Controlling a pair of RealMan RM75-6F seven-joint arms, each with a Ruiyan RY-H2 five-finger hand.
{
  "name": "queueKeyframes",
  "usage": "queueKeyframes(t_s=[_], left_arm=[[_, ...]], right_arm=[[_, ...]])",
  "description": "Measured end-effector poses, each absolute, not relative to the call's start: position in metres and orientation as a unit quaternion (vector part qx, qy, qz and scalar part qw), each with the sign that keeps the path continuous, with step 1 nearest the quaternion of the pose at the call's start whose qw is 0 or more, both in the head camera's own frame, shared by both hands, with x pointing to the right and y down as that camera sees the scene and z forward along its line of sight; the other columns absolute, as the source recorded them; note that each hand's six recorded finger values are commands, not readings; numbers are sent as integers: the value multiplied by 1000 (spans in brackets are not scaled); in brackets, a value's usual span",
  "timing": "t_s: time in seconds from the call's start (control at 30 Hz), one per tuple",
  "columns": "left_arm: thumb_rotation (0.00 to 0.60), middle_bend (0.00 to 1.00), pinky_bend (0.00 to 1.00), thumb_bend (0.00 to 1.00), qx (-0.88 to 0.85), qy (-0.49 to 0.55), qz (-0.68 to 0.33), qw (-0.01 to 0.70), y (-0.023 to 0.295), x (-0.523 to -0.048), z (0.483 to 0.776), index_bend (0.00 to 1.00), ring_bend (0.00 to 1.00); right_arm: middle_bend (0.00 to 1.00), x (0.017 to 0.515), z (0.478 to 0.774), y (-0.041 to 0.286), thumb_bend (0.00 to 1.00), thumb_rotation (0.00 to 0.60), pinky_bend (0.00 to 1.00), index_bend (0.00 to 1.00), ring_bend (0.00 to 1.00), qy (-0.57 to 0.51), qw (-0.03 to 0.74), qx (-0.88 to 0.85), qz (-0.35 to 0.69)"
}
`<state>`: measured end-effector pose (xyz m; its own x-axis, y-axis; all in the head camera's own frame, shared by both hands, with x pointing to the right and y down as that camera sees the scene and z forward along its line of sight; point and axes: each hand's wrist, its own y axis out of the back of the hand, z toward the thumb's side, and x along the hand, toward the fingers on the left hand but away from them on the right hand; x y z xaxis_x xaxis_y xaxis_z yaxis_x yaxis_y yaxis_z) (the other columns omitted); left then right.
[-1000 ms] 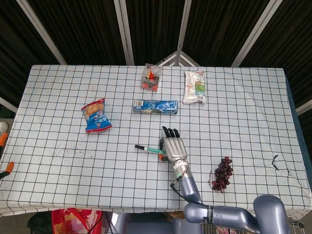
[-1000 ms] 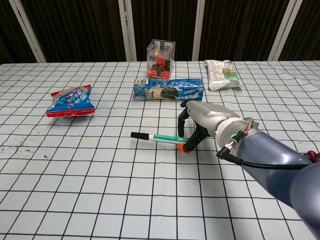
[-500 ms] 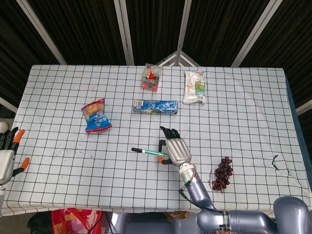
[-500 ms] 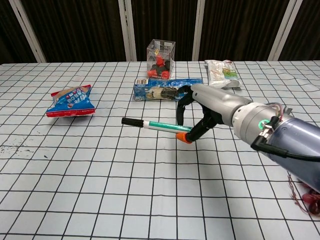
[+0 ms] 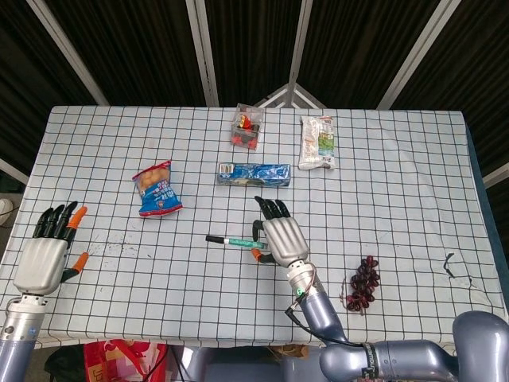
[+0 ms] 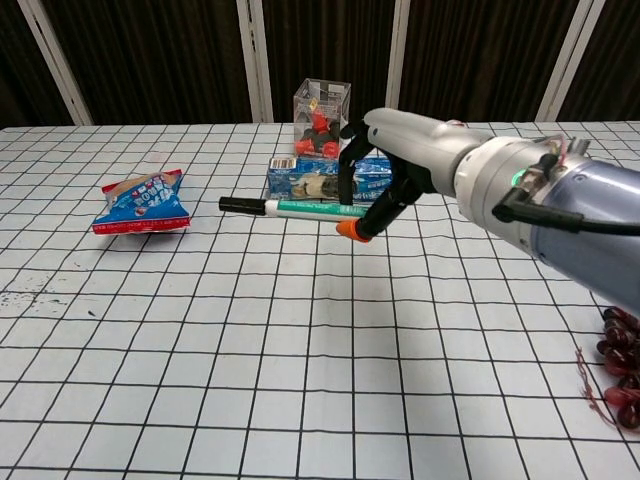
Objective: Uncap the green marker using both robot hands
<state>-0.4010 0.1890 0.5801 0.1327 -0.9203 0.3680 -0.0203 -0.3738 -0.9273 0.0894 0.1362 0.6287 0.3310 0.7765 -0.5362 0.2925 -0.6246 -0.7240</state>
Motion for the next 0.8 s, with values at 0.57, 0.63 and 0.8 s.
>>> queueKeyframes(t_s=[0.57, 0.63, 0.8], left_arm=[[600, 59, 12, 439, -667, 359, -486, 436, 180, -323, 595, 152, 0], [600, 68, 12, 438, -671, 358, -480, 437, 180, -317, 598, 181, 0], [600, 83, 12, 438, -677, 360, -469, 438, 179, -305, 608, 237, 0]], right_arm=[[41, 26, 618, 123, 476, 600, 39, 793, 79, -333, 269, -789, 441], [41, 24, 617, 121, 477, 600, 39, 797, 79, -335, 267, -790, 438], [41, 19, 619, 120, 479, 600, 39, 800, 79, -332, 266, -792, 437]])
